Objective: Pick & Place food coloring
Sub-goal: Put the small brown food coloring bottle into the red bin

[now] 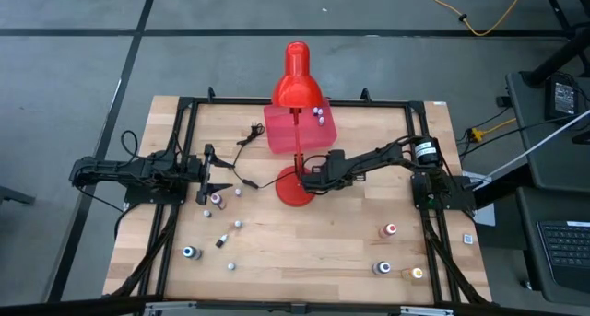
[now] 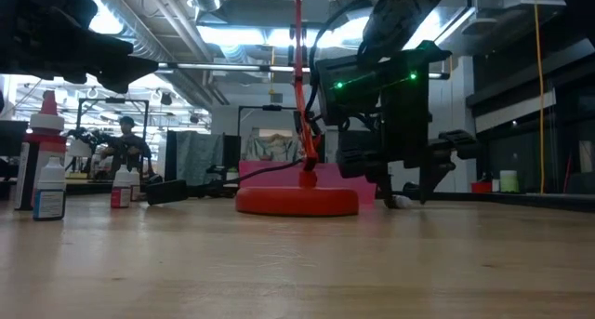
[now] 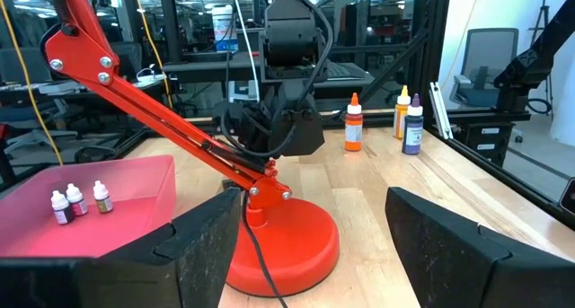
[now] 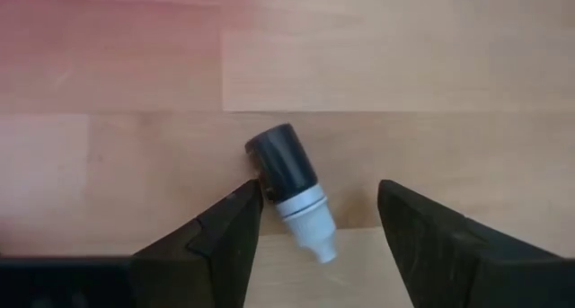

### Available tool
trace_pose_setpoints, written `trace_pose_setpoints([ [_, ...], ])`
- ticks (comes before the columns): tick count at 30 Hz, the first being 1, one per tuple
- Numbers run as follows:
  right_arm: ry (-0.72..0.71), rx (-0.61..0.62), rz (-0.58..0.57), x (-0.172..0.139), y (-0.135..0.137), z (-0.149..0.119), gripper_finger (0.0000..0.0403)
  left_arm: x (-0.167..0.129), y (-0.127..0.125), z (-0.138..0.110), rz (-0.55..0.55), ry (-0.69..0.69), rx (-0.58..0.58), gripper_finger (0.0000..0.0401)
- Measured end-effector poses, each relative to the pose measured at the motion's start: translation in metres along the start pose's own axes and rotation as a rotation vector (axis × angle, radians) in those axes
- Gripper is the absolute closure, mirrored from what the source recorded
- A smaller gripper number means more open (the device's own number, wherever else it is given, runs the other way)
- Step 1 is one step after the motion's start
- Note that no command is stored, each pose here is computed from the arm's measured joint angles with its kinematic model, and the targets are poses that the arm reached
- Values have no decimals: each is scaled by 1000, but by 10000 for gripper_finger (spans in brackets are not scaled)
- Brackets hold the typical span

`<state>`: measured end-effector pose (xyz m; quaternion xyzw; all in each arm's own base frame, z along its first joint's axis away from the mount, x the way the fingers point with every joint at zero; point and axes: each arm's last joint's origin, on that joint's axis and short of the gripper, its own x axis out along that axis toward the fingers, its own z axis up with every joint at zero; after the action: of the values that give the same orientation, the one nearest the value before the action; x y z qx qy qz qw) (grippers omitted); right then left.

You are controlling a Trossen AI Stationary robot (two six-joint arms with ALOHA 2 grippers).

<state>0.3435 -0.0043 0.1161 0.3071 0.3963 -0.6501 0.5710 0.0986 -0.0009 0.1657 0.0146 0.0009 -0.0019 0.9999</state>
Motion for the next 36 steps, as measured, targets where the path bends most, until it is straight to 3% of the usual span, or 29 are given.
trace_pose_setpoints([
  [15,12,-237,4,-2,-1,-1,175,0,0,0,0,0,0,129],
  [36,-25,-185,40,-26,-10,-12,175,0,0,0,0,0,0,127],
])
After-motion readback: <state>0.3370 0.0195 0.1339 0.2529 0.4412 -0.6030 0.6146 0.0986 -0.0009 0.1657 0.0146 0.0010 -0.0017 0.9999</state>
